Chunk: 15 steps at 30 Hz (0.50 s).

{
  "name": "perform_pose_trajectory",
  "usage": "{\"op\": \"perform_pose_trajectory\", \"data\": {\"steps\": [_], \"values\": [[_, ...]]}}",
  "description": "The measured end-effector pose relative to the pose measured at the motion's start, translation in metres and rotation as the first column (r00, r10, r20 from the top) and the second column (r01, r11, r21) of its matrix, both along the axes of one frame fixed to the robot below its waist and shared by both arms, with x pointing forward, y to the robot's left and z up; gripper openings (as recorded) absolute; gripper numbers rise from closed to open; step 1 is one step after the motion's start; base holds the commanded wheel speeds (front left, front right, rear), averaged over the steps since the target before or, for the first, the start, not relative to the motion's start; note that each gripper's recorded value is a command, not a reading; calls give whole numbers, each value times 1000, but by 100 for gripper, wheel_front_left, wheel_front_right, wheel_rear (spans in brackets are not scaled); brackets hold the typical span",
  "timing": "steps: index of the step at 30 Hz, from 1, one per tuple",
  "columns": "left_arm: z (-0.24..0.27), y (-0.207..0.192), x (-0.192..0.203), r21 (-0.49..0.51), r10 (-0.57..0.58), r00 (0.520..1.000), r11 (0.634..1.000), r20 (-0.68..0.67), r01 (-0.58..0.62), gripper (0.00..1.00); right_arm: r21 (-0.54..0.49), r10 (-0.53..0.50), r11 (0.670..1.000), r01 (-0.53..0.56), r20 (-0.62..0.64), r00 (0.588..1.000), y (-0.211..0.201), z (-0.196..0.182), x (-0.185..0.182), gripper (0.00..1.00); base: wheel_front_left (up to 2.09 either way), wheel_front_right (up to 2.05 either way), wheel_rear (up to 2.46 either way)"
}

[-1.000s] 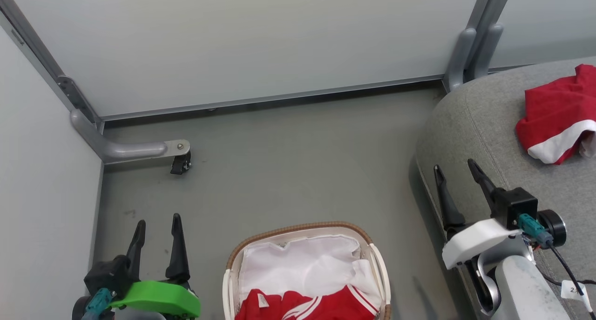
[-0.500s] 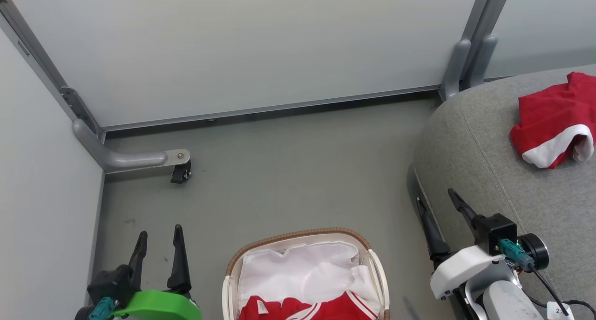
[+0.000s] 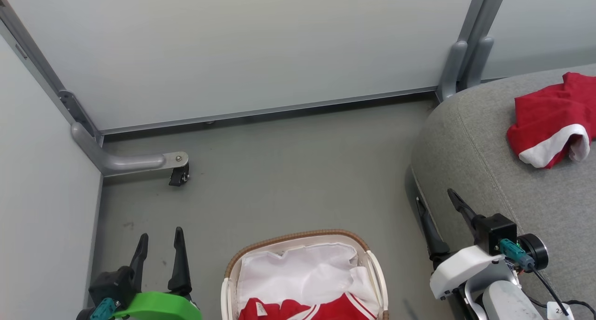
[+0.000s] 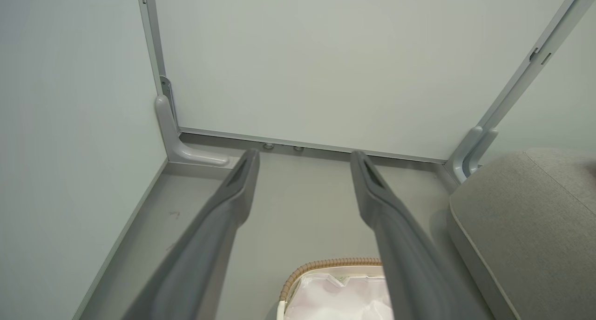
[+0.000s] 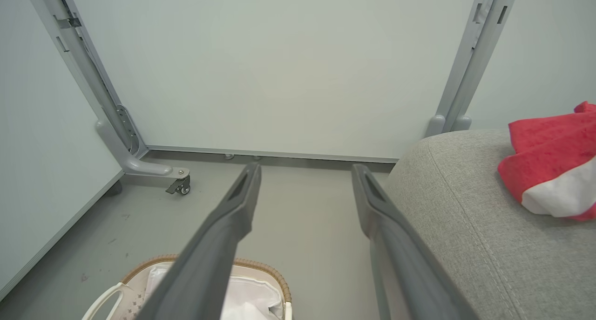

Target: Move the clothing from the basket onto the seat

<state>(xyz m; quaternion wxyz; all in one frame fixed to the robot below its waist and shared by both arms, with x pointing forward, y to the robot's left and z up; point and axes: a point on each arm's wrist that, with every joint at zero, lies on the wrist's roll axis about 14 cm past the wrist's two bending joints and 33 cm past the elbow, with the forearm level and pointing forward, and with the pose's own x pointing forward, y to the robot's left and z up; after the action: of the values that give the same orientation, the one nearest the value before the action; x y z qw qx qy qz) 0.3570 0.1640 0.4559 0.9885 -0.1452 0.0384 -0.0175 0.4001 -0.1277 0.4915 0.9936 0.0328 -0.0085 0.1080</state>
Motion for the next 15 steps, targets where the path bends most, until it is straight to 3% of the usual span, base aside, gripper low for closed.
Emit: {"op": "perform_pose_trajectory", "data": {"steps": [15], "values": [[-6,-6,3,11,-22,1000,1000,-19,22,100,-6,-4,1000,4,-5,1000,-2,-3,4,100,0,0,0]]}}
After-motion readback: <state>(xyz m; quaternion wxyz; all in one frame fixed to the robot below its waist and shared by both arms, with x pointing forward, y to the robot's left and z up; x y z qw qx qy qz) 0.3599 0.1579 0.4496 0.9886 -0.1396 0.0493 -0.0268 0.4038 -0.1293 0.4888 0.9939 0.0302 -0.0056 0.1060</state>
